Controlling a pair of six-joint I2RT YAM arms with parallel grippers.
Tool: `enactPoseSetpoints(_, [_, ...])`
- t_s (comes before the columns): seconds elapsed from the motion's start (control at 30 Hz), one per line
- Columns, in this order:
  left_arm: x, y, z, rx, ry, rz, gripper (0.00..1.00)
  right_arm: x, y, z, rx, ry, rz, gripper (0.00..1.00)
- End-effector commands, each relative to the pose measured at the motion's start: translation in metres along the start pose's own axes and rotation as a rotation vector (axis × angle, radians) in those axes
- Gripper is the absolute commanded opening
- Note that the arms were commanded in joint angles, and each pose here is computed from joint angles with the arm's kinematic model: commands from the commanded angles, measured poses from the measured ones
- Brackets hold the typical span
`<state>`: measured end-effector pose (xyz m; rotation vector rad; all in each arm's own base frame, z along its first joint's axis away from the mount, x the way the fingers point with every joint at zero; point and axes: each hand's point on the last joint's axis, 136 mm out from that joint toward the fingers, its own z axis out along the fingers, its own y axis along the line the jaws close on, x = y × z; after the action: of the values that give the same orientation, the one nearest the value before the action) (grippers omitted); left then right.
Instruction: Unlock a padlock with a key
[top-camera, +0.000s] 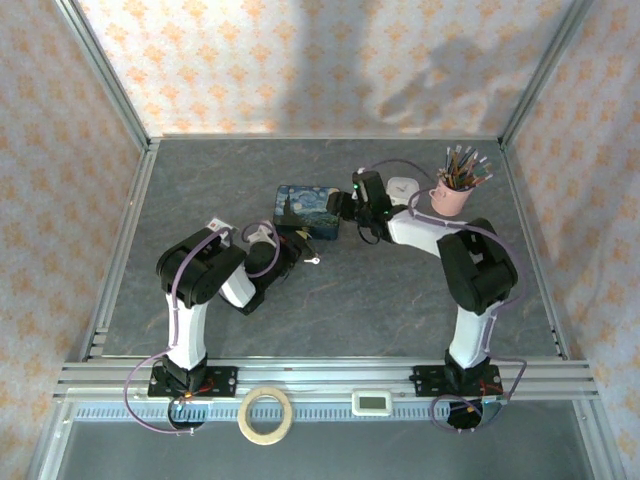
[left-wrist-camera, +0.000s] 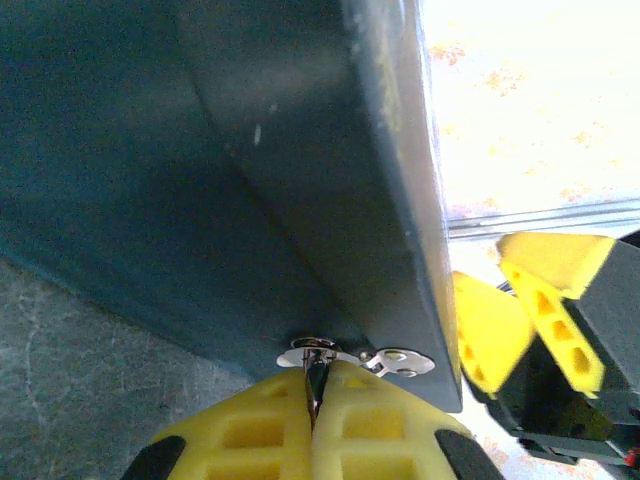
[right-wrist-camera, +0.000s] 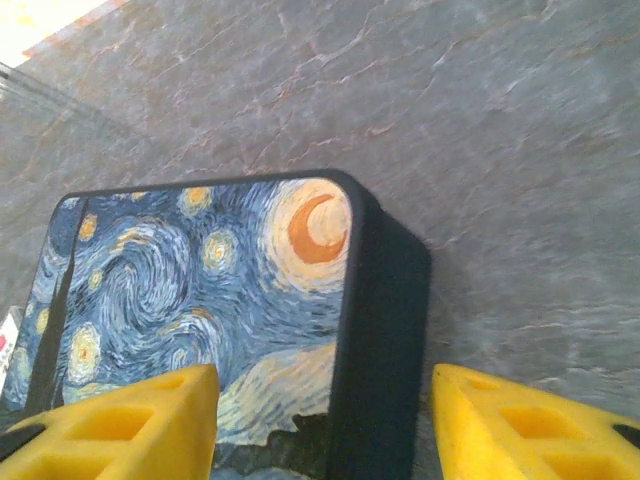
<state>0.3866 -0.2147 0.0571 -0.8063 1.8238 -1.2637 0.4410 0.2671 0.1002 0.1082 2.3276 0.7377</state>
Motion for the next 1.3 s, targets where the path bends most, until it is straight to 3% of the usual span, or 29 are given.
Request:
enactPoseSetpoints(0.0, [-0.005, 0.0, -0.003, 0.015, -0.044, -0.022, 0.0, 0.0, 0.015, 0.002, -0.114, -0.039, 0.084, 0.57])
enactPoseSetpoints(0.53, [-0.025, 0.0, -0.015, 0.029, -0.169, -0.084, 0.0, 0.043, -0.042, 0.006, 0.031, -0.041, 0.259, 0.51])
enactPoseSetpoints(1.0, [-0.046, 0.0, -0.031, 0.053, -0.351, -0.196, 0.0, 0.048, -0.048, 0.002, 0.036, -0.059, 0.299, 0.5])
enactPoseSetpoints(1.27, [-0.05, 0.005, -0.038, 0.067, -0.401, -0.264, 0.0, 0.053, -0.047, 0.005, 0.044, -0.056, 0.313, 0.5])
